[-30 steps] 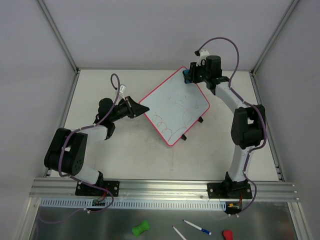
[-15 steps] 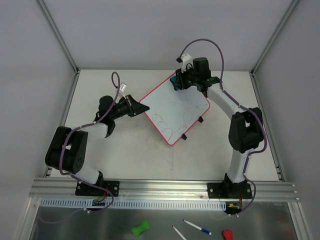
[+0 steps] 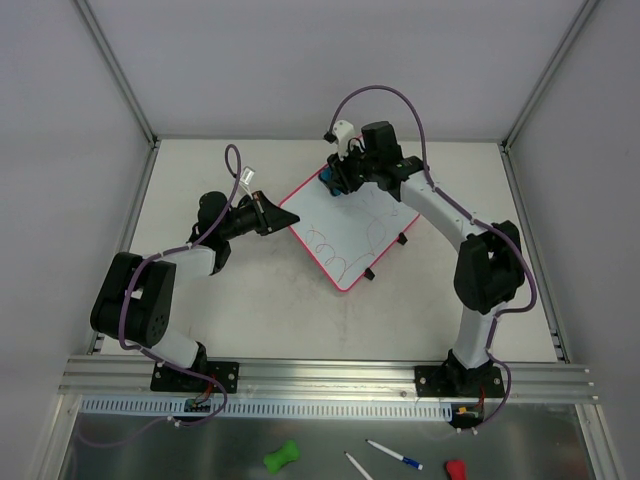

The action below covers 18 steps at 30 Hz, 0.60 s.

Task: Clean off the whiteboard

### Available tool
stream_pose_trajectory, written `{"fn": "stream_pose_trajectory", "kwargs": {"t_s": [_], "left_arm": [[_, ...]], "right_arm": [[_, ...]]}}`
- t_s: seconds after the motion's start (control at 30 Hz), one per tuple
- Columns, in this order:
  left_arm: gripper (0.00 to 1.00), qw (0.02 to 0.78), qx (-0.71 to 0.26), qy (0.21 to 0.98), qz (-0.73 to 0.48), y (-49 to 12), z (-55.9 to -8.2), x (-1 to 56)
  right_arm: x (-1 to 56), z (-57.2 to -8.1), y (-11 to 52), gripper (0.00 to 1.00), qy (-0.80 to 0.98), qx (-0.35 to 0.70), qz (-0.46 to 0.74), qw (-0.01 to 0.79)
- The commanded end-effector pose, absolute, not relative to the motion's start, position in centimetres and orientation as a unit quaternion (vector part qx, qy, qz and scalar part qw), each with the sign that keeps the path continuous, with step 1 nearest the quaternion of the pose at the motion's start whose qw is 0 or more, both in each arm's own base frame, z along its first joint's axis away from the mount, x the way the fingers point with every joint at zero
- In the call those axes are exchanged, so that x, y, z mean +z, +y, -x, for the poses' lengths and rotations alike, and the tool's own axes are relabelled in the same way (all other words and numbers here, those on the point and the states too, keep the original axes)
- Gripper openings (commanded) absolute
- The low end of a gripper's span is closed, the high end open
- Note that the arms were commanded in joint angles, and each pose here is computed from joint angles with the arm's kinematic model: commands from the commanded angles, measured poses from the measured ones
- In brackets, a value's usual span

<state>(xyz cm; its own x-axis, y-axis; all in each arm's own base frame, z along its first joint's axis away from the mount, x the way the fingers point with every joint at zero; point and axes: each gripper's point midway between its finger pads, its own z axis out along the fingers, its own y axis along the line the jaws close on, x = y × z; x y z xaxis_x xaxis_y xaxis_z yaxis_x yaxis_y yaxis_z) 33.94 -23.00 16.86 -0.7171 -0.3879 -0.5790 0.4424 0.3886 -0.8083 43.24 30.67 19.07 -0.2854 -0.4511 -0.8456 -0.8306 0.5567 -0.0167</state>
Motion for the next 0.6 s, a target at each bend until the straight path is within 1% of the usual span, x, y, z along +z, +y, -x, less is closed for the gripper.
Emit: {"fn": "stream_pose_trajectory", "kwargs": {"t_s": [0.0, 0.07, 0.1, 0.3, 0.4, 0.57], "left_arm": [[0.0, 0.389, -0.566, 0.72, -0.103, -24.3, -32.7, 18.4], [0.0, 0.389, -0.566, 0.72, -0.103, -24.3, -32.7, 18.4], [0.0, 0.389, -0.566, 0.719, -0.104, -24.3, -32.6, 18.4], [0.0, 0.389, -0.566, 0.719, -0.105, -24.2, -32.4, 18.4], [0.0, 0.39, -0.567, 0.718, -0.106, -24.2, -32.4, 18.5], [0.0, 0.391, -0.566, 0.718, -0.107, -24.2, -32.4, 18.6]], "right_arm": [[18.6, -43.9, 29.1, 0.0, 0.802, 0.187, 0.386, 0.415], [19.6, -45.4, 28.6, 0.0, 0.816, 0.184, 0.352, 0.421], [18.9, -46.4, 27.7, 0.0, 0.827, 0.181, 0.334, 0.415], [19.2, -50.6, 25.1, 0.0, 0.855, 0.185, 0.236, 0.424], [18.2, -51.9, 23.5, 0.0, 0.873, 0.19, 0.182, 0.41], [16.0, -52.4, 21.1, 0.0, 0.895, 0.2, 0.11, 0.383]]}}
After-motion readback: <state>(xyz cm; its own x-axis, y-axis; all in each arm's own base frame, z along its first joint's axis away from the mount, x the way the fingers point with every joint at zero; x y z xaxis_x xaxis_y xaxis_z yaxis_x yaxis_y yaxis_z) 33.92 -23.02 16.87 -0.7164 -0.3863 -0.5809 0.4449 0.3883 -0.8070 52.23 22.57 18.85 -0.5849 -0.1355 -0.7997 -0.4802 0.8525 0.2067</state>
